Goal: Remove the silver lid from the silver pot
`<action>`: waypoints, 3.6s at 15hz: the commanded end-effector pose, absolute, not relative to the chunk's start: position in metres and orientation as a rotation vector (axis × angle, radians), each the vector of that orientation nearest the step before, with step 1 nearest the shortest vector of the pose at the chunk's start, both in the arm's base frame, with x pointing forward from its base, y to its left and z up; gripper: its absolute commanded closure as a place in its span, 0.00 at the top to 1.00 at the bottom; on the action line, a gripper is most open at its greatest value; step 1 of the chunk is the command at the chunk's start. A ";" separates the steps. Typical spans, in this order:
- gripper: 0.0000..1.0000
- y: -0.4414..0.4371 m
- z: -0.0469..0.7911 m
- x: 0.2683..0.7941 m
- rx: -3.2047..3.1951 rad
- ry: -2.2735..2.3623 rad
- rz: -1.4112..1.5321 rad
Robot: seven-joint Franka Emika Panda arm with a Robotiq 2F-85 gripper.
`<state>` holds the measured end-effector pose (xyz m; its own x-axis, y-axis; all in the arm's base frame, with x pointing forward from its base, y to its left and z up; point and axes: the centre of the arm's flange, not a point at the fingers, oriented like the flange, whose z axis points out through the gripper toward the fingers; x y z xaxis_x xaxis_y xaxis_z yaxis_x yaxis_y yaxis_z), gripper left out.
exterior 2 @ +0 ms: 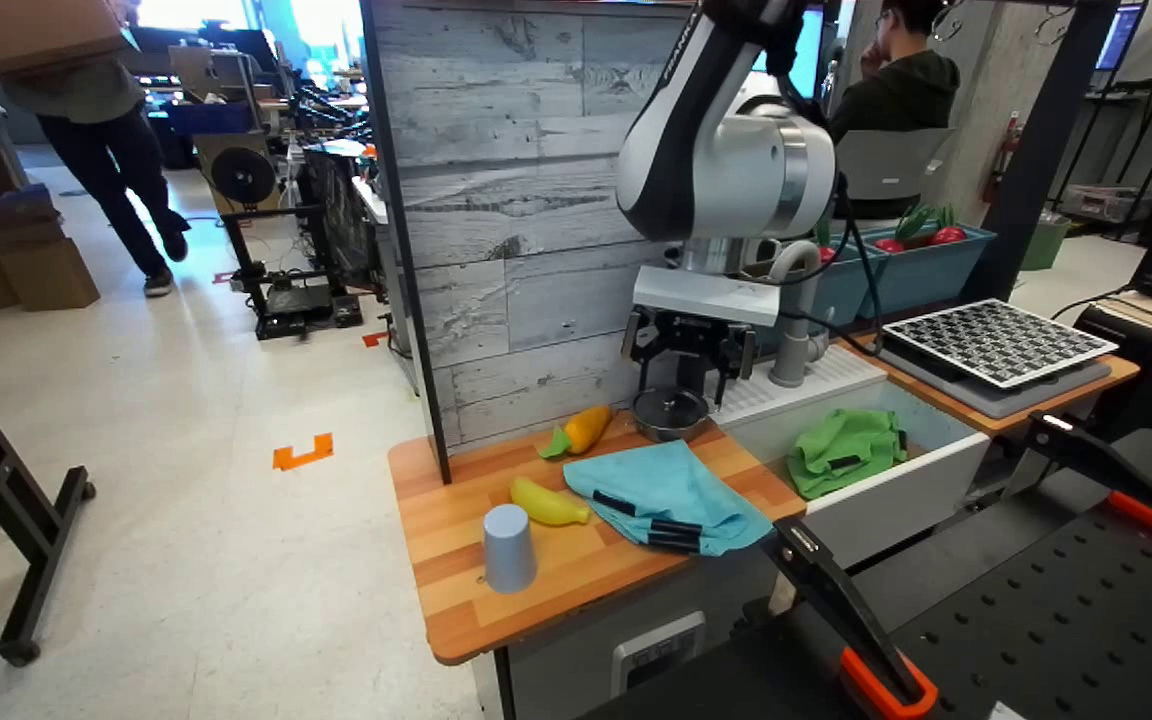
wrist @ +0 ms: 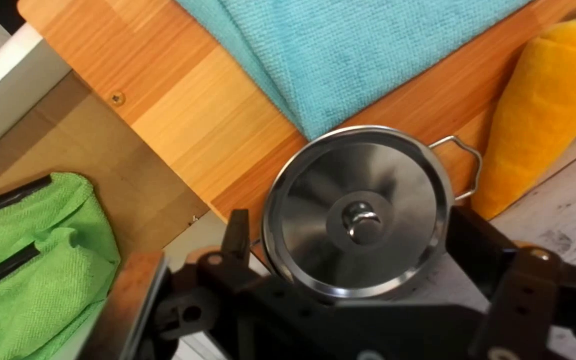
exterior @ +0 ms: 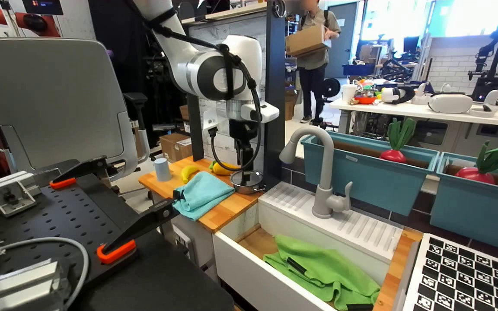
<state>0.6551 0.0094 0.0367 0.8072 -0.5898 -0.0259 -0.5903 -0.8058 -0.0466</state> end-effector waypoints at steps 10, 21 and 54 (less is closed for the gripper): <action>0.22 0.014 0.021 0.672 -2.954 1.038 0.072; 0.27 0.024 0.032 0.661 -2.980 1.037 -0.018; 0.26 0.026 0.033 0.675 -3.027 1.188 -0.199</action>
